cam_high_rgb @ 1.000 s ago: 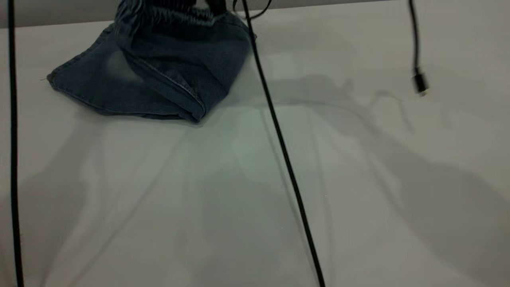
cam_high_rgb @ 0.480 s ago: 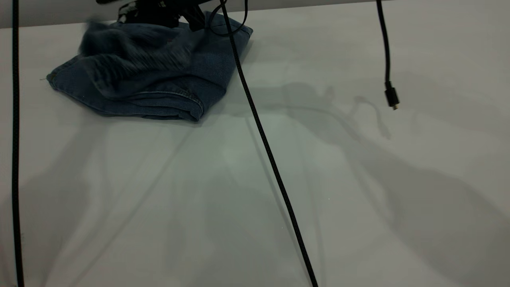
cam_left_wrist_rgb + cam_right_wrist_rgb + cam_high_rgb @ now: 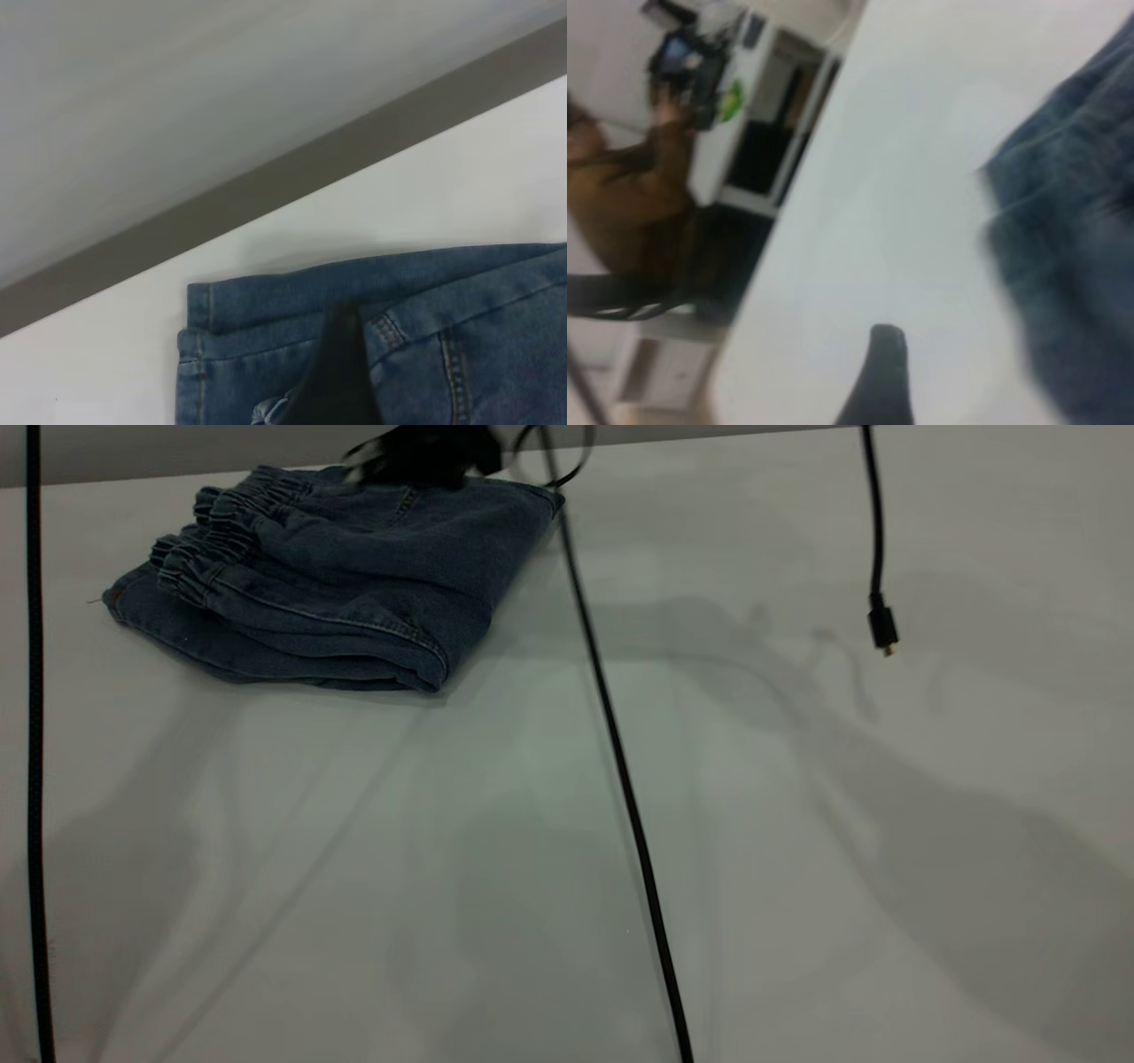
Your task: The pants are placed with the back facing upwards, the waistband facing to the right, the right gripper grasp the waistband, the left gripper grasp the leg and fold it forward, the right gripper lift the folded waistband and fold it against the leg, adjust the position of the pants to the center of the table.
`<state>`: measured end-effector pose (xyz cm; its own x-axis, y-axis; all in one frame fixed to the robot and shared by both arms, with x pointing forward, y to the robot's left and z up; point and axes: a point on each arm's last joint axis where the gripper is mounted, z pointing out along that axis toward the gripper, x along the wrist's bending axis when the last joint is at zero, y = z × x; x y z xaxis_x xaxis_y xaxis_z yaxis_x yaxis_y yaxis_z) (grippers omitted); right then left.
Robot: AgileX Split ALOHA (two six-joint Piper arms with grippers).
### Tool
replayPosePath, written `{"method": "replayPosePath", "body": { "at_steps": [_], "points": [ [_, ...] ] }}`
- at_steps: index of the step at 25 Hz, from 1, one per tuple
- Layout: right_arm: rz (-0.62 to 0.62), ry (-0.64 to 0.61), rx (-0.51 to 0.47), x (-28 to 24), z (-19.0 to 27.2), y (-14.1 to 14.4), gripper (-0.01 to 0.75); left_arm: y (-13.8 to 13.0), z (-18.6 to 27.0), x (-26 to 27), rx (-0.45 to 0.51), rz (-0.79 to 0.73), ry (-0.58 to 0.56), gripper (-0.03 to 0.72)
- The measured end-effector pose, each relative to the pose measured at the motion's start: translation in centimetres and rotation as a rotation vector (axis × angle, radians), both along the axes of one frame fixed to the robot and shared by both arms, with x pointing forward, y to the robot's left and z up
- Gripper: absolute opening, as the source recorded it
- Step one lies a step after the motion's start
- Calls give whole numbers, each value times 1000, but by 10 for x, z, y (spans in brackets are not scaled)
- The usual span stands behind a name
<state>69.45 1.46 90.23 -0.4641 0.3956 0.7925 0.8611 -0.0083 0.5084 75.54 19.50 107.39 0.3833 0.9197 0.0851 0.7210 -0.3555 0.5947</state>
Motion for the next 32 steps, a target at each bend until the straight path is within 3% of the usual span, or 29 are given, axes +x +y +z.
{"method": "replayPosePath", "body": {
  "at_steps": [5, 10, 15, 21, 26, 28, 32],
  "points": [
    [-31, -55, -99, 23, 33, -56, 571, 0, -4, 1, 2, 0, 11, 581],
    [-63, -118, -301, 32, 87, -125, 571, 0, -23, 1, 15, 0, 73, 581],
    [-75, -156, -545, 2, 163, -163, 571, -2, -50, 0, 49, -26, 159, 581],
    [-191, -262, -789, -49, 254, -202, 571, -7, -90, -9, 159, -200, 272, 581],
    [-288, -401, -854, -87, 309, -220, 571, -2, -129, -20, 271, -369, 380, 581],
    [-287, -408, -850, -96, 317, -222, 571, 2, -145, -25, 328, -454, 422, 581],
    [-287, -411, -843, -98, 319, -222, 571, 3, -177, -36, 354, -590, 509, 581]
  ]
}}
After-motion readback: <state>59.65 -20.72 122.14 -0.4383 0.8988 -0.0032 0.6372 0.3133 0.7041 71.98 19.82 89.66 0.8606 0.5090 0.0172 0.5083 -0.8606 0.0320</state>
